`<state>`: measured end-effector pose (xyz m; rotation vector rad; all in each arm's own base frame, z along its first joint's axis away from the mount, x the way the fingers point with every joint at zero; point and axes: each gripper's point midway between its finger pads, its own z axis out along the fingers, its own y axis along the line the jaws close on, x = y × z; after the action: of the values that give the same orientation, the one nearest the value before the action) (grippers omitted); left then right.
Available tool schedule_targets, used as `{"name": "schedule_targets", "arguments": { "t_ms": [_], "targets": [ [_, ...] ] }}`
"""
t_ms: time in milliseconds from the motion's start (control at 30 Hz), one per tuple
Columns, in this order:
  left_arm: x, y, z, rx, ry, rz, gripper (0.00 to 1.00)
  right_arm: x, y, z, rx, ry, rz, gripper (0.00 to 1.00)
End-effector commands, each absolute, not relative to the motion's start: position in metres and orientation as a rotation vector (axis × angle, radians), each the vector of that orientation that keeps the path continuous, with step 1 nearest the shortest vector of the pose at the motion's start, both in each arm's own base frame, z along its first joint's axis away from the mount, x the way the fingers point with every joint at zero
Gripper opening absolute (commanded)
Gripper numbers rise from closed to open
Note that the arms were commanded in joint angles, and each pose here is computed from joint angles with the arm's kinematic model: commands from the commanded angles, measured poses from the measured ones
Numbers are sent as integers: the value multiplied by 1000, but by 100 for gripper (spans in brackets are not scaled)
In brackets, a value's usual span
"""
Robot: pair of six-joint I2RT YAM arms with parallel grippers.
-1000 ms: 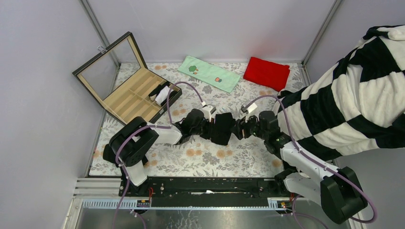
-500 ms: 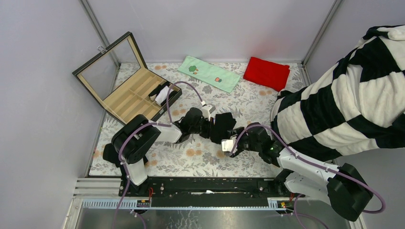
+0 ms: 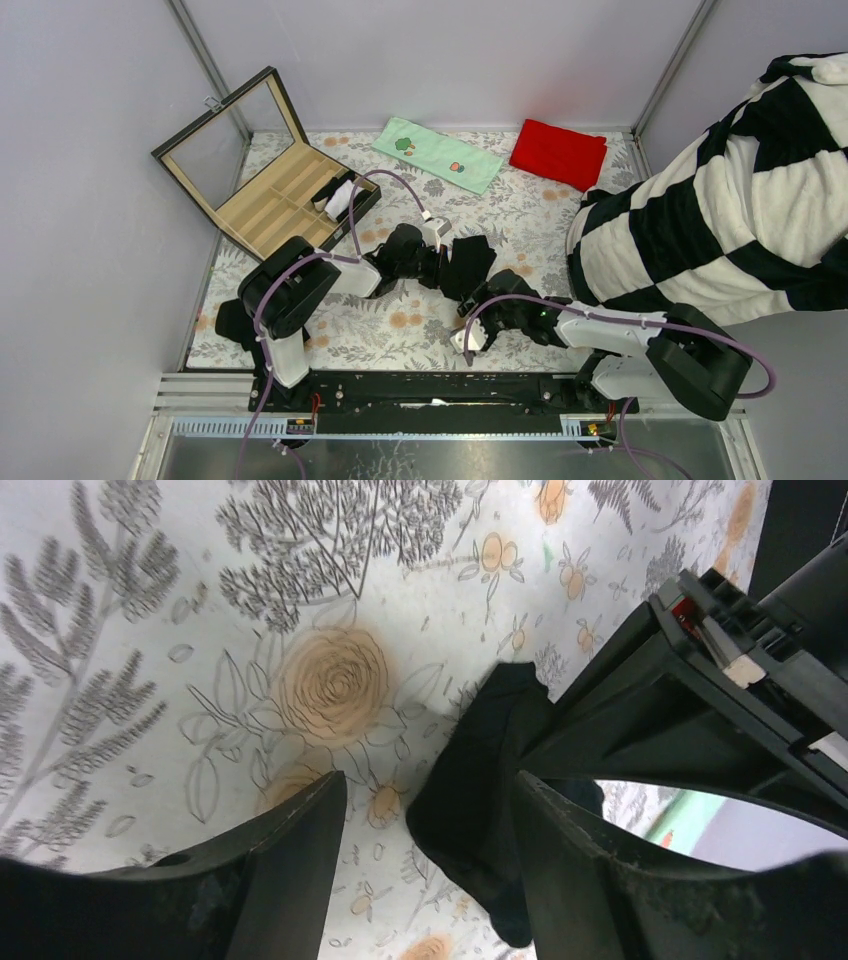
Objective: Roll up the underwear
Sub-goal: Roll the underwear to the center of the board.
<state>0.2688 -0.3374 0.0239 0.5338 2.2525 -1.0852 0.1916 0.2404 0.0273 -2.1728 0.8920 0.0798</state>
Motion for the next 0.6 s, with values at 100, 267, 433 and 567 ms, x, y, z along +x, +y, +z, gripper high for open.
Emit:
{"name": "schedule_targets", "arguments": {
  "t_ms": [100,267,433,567],
  "targets": [
    [243,-306,-37,572,2473,-946,17,223,242,32,-2233,778,-158,68],
    [242,-305,-38,577,2475,-946,17,227,238,21,-2279,788,-188,68],
    [242,-305,-37,577,2473,-949,17,228,231,12,-2309,810,-207,66],
    [242,-304,-38,572,2476,-949,17,229,229,9,-2298,844,-199,48]
  ]
}}
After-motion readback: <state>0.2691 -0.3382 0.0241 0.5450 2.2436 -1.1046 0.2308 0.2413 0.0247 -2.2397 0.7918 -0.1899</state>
